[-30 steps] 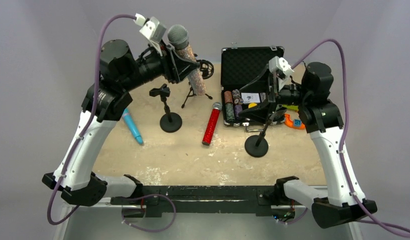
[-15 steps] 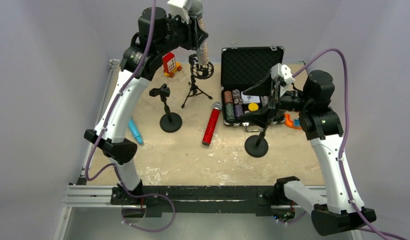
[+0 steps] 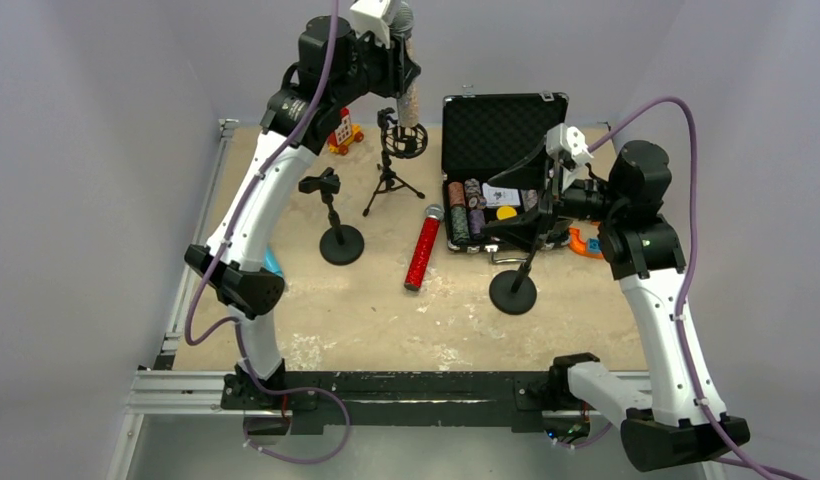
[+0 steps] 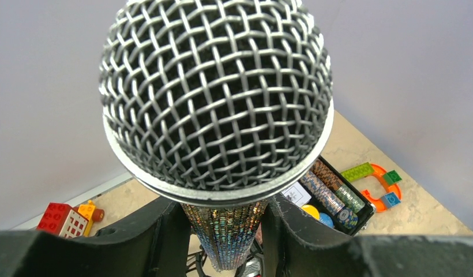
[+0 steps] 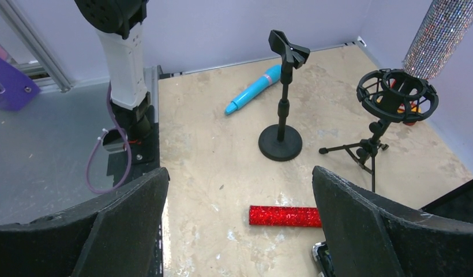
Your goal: Attach the microphones to the stand
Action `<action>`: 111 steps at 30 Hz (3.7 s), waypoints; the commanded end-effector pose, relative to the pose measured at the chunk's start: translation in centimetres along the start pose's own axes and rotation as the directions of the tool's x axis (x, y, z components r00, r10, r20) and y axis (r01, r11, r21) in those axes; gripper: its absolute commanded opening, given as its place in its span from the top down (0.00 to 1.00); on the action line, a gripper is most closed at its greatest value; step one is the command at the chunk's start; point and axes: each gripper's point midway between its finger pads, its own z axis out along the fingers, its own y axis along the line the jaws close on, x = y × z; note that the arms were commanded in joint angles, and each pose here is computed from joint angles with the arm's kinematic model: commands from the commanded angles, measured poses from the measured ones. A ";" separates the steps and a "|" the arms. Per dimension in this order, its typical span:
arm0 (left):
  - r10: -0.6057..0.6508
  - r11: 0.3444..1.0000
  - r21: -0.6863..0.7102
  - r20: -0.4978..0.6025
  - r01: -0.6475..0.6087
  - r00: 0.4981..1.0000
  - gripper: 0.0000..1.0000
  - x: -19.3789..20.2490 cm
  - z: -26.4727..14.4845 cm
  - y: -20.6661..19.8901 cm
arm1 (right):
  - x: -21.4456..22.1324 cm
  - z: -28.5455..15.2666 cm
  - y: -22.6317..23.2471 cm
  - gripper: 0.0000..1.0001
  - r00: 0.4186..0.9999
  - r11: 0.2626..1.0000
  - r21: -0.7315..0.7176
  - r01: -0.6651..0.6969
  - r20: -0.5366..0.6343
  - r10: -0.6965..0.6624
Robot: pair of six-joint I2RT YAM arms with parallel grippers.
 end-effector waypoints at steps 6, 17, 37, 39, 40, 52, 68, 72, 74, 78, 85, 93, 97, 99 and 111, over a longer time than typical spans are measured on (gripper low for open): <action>0.055 0.998 -0.028 0.064 -0.053 0.996 1.00 -1.3 1.1 1.0 | -0.3 0.2 -0.4 0.02 1.000 1.000 -0.010 0.008 0.013 -0.008; 0.074 0.997 -0.015 0.017 -0.073 0.997 1.00 0.8 0.7 1.0 | 0.6 0.6 -3.0 0.03 1.000 0.998 0.057 0.029 -0.014 -0.028; 0.077 0.997 0.021 0.012 -0.077 0.997 1.00 1.6 -0.6 0.3 | 1.3 9.1 -12.6 0.14 0.979 0.978 0.104 0.181 -0.115 -0.169; 0.074 0.997 0.021 0.002 -0.074 0.997 1.00 2.1 -0.4 0.4 | 1.4 9.7 -14.1 0.14 0.980 0.974 0.144 0.176 -0.120 -0.160; 0.073 0.997 0.021 0.003 -0.073 0.997 1.00 2.1 -0.4 0.4 | 1.3 9.8 -14.7 0.14 0.980 0.971 0.161 0.177 -0.120 -0.159; 0.065 0.997 0.035 0.094 -0.069 0.993 1.00 -2.2 -2.6 -0.2 | 5.0 12.3 -17.9 0.15 0.977 0.975 0.163 0.150 -0.174 -0.121; 0.017 0.996 0.092 0.043 -0.021 0.999 1.00 0.4 -1.3 -0.6 | 7.5 14.2 -20.0 0.20 0.975 0.978 0.153 0.140 -0.192 -0.109; 0.019 0.997 0.081 0.022 -0.020 1.000 1.00 1.5 -0.8 -0.1 | 7.5 14.8 -20.1 0.21 0.977 0.980 0.138 0.143 -0.177 -0.118; 0.016 0.997 0.076 0.010 -0.017 1.000 1.00 2.1 -0.6 0.2 | 7.5 15.1 -20.2 0.21 0.978 0.980 0.135 0.144 -0.168 -0.120; 0.029 0.998 0.056 -0.005 -0.029 1.000 1.00 2.7 -0.6 0.8 | 7.1 15.4 -20.3 0.22 0.980 0.979 0.131 0.155 -0.145 -0.135; 0.070 0.997 0.041 -0.028 -0.069 0.997 1.00 3.3 -0.6 1.4 | 6.1 16.0 -20.1 0.26 0.978 0.975 0.099 0.198 -0.082 -0.190; 0.066 0.996 0.059 -0.072 -0.061 0.995 1.00 4.9 -0.5 1.2 | 6.3 16.8 -20.4 0.26 0.977 0.974 0.097 0.206 -0.069 -0.200; 0.056 0.997 0.064 -0.100 -0.050 0.993 1.00 6.2 -0.6 1.2 | 6.2 16.8 -20.3 0.25 0.980 0.975 0.110 0.195 -0.047 -0.191; 0.046 0.997 0.063 -0.116 -0.039 0.992 1.00 7.0 -0.7 1.3 | 6.0 16.5 -20.4 0.26 0.982 0.973 0.130 0.191 -0.038 -0.187; 0.059 0.997 0.062 -0.231 -0.046 0.971 1.00 11.7 -0.2 2.3 | 5.7 16.3 -21.0 0.28 0.987 0.969 0.188 0.163 -0.021 -0.162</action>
